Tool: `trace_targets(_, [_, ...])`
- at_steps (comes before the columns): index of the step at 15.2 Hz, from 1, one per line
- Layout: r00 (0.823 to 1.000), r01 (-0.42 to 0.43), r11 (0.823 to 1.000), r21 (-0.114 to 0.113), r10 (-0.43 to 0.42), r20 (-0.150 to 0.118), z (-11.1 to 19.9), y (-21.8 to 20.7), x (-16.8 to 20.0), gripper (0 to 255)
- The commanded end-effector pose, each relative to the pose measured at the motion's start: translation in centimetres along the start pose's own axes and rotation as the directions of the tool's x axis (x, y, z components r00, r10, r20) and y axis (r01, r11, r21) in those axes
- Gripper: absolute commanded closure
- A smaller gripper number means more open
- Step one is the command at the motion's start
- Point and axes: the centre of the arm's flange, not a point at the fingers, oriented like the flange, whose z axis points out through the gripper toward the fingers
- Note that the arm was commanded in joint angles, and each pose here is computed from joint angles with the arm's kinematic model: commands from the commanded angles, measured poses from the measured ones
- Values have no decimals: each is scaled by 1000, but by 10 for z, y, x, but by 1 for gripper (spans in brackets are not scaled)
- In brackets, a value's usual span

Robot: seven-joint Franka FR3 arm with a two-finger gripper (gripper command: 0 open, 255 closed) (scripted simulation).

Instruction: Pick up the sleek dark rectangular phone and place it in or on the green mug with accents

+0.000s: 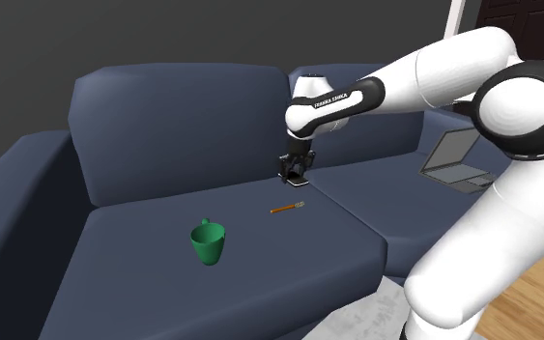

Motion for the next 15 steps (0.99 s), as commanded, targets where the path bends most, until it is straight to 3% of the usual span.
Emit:
trace_targets(1, [1000, -1, 1000, 0, 1, 0, -1, -27, 0, 255])
trace_targets(15, [1000, -1, 1000, 0, 1, 0, -4, -212, -3, 255])
